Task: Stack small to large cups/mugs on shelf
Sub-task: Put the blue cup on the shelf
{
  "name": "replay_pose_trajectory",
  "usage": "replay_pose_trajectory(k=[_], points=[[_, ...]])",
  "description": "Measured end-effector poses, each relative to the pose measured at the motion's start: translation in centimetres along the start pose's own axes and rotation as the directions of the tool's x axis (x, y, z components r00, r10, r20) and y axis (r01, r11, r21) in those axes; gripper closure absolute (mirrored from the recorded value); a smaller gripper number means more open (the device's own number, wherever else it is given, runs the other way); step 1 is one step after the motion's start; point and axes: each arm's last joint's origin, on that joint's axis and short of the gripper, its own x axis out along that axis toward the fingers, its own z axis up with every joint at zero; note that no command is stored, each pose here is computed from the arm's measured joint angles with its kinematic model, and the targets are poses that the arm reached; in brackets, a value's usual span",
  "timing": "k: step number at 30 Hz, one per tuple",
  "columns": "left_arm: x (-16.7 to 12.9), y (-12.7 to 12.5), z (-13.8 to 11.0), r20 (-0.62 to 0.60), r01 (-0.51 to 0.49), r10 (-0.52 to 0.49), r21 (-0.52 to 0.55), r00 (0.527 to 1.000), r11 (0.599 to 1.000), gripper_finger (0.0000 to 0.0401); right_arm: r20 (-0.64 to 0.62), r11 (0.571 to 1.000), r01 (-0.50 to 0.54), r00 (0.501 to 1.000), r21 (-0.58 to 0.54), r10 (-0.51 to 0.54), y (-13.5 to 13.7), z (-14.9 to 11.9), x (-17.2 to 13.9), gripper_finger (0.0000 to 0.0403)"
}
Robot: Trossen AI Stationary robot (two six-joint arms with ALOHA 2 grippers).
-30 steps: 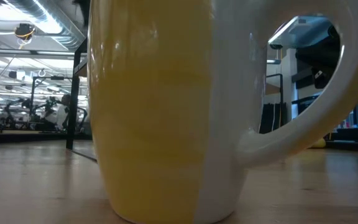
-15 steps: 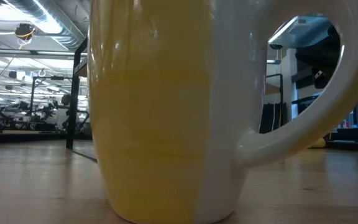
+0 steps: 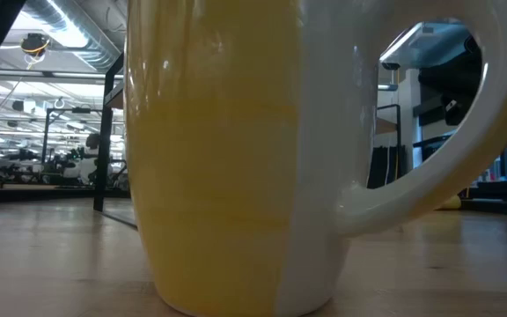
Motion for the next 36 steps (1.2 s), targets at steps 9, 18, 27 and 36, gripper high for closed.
replay_pose_trajectory(k=[9, 18, 27, 36], points=[[0.3, -1.8, 0.2, 0.025, 0.118, -0.118, 0.009, 0.993, 0.993, 0.0401, 0.000, 1.000, 0.000, 1.000, 0.000, 0.000, 0.0, 0.0, 0.0, 0.0370], [0.4, -1.8, -0.4, -0.024, 0.084, -0.083, 0.029, 0.996, 0.996, 0.0401, 0.000, 1.000, 0.000, 1.000, 0.000, 0.000, 0.0, 0.0, 0.0, 0.0370], [1.8, -1.7, -0.2, -0.081, 0.050, -0.037, 0.166, 0.996, 0.985, 0.0401, 0.000, 1.000, 0.000, 1.000, 0.000, 0.000, 0.0, 0.0, 0.0, 0.0370], [3.3, -1.3, 0.4, -0.105, 0.048, -0.013, 0.336, 0.994, 0.941, 0.0401, 0.000, 1.000, 0.000, 1.000, 0.000, 0.000, 0.0, 0.0, 0.0, 0.0370]])
